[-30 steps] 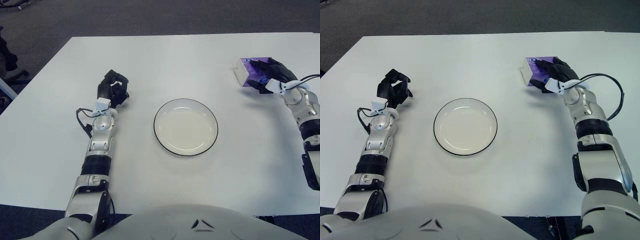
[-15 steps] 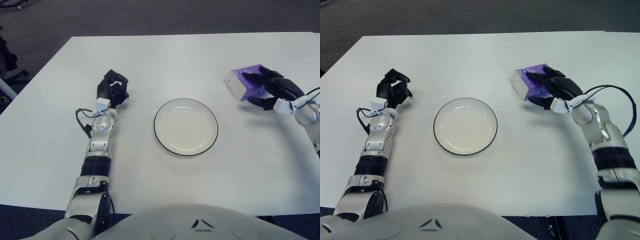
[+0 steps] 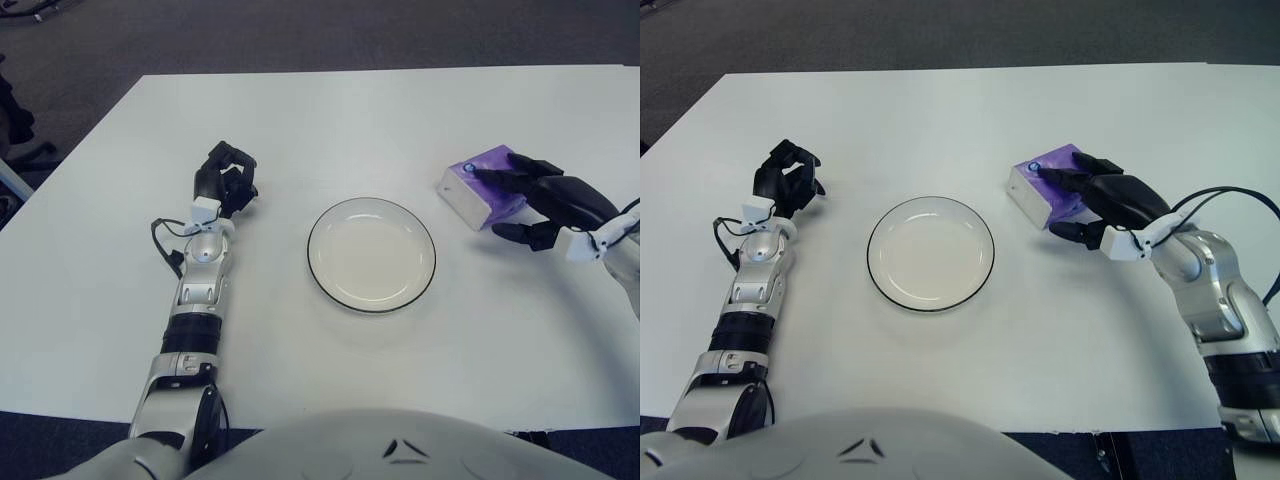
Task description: Put the tissue paper into the plate.
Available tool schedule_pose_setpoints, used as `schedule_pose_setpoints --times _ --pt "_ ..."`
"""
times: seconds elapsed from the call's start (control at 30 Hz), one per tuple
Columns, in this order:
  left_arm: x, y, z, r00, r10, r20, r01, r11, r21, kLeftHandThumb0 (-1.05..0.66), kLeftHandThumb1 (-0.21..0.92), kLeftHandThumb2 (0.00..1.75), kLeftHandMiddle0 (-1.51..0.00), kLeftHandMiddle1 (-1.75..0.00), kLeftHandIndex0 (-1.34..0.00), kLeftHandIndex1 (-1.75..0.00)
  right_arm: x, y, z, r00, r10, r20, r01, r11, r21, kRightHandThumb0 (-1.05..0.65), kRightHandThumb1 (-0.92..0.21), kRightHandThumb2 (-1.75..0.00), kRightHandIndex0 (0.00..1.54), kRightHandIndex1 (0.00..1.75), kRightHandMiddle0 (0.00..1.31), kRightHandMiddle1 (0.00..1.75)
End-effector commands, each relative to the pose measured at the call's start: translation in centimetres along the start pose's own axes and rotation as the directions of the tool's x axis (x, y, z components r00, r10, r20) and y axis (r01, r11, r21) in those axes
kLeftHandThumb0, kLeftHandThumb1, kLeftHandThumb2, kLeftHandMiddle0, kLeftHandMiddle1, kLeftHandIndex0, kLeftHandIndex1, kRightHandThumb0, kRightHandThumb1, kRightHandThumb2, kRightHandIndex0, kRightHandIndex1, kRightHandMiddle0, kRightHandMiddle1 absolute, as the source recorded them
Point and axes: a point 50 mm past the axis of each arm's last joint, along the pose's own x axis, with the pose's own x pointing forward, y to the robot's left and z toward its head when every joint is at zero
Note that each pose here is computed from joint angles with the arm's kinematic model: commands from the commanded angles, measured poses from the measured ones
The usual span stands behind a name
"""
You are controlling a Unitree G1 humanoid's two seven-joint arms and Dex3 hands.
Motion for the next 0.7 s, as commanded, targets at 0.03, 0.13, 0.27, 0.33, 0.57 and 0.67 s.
schedule_pose_setpoints --times 0.03,0.13,0.27,0.33,0.57,0.67 --pt "-3.9 -0.1 -5.1 0.976 0.015 -0.218 -0.013 1.000 0.012 -0.36 0.92 0.49 -0.88 -1.75 -0.62 -1.75 -0.3 -0.5 0.2 1.000 -0.001 -0.001 0.001 0.999 -0.036 -0.86 -0.92 -0.74 0.45 0.01 0.41 0.02" --pt "-3.8 -0.1 -5.1 0.976 0.015 -0.219 -0.012 1.000 0.014 -0.36 0.92 0.49 -0.88 -1.75 -0.62 -1.75 -0.3 -0.6 0.3 1.000 -0.023 0.012 0.023 0.999 -0.046 -0.86 -0.92 -0.73 0.45 0.01 0.41 0.02" --pt "-3.8 -0.1 -5.1 0.976 0.014 -0.219 -0.011 1.000 0.014 -0.36 0.92 0.49 -0.88 -1.75 -0.62 -1.75 -0.1 -0.8 0.4 0.998 -0.062 0.027 0.064 0.996 -0.059 -0.85 -0.92 -0.72 0.45 0.01 0.42 0.02" --pt "-3.8 -0.1 -5.1 0.976 0.014 -0.219 -0.011 1.000 0.015 -0.37 0.92 0.50 -0.88 -1.75 -0.62 -1.75 0.0 -1.0 0.4 0.996 -0.085 0.031 0.086 0.994 -0.067 -0.85 -0.92 -0.71 0.45 0.00 0.42 0.02" --pt "-3.8 -0.2 -5.1 0.976 0.013 -0.217 -0.010 1.000 0.016 -0.37 0.92 0.50 -0.88 -1.75 -0.62 -1.75 0.6 -1.8 0.7 0.984 -0.169 0.054 0.174 0.978 -0.113 -0.84 -0.92 -0.70 0.42 0.00 0.41 0.02" --pt "-3.8 -0.2 -5.1 0.976 0.013 -0.217 -0.010 1.000 0.016 -0.37 0.92 0.50 -0.88 -1.75 -0.62 -1.75 0.7 -2.1 0.8 0.980 -0.189 0.068 0.197 0.971 -0.137 -0.84 -0.92 -0.68 0.36 0.00 0.40 0.01"
